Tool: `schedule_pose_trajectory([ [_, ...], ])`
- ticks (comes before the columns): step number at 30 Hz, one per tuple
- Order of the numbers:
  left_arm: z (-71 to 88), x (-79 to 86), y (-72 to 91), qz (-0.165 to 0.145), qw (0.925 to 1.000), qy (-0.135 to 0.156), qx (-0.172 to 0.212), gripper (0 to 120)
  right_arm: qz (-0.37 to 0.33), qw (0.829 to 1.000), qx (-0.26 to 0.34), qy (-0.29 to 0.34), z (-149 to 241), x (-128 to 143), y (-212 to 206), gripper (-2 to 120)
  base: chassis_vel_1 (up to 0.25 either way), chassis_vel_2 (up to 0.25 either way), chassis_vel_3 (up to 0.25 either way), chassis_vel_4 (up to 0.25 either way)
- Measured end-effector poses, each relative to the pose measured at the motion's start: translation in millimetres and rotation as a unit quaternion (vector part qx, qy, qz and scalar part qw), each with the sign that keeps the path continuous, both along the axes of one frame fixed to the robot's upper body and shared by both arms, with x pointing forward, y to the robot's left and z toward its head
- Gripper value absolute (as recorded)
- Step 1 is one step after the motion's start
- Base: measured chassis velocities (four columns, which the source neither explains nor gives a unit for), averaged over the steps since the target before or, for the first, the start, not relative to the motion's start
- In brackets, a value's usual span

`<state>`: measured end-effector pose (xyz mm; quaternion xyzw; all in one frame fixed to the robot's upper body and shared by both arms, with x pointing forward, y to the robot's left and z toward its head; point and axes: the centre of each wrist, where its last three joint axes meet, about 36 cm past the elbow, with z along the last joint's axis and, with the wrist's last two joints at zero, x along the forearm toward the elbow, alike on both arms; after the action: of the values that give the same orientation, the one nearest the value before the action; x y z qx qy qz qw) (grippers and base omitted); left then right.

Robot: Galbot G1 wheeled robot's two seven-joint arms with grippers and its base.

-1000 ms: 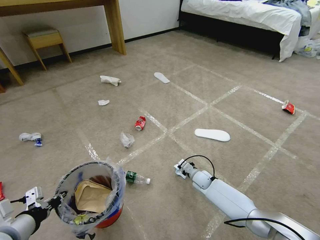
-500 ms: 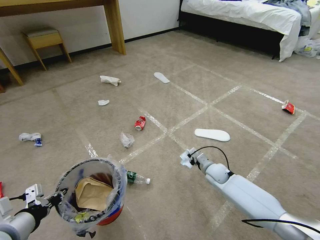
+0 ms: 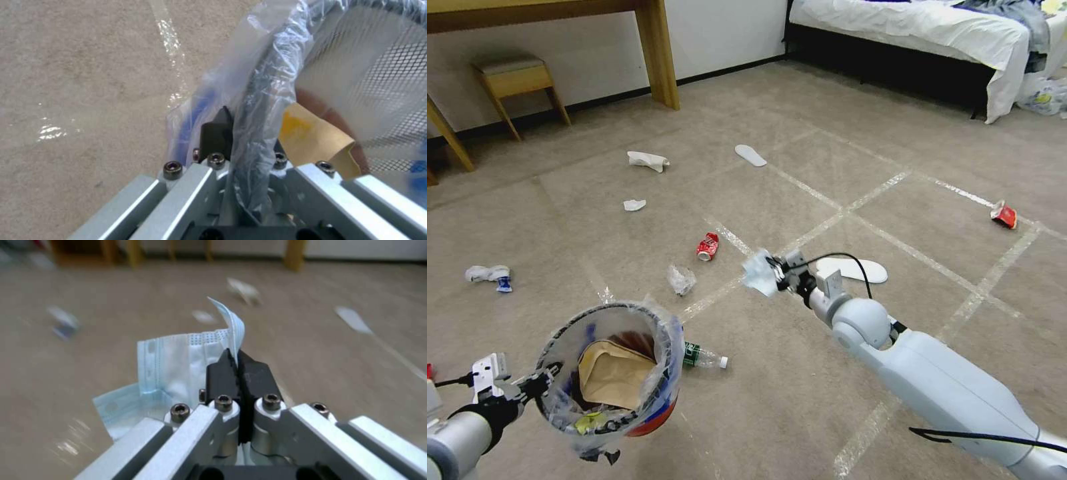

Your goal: Pick up the trash bin and place the garbage on the floor into it.

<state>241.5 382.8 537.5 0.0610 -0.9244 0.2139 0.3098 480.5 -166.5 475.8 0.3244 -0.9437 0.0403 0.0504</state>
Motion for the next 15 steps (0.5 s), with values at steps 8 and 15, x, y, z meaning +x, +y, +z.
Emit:
schedule_pose_trajectory([
  [8,3.6,3.0,-4.6,-0.013,0.9999,-0.001,0.0,1,0.072,0.993,0.094,-0.017,48.6,-24.5,28.6,0,0.0,0.0,0.0,0.0],
  [15,7.1,8.9,-9.6,-0.026,0.9996,-0.003,-0.008,1,0.136,0.982,0.13,-0.018,76.9,-46.8,44.3,0,0.0,0.0,0.0,0.0],
])
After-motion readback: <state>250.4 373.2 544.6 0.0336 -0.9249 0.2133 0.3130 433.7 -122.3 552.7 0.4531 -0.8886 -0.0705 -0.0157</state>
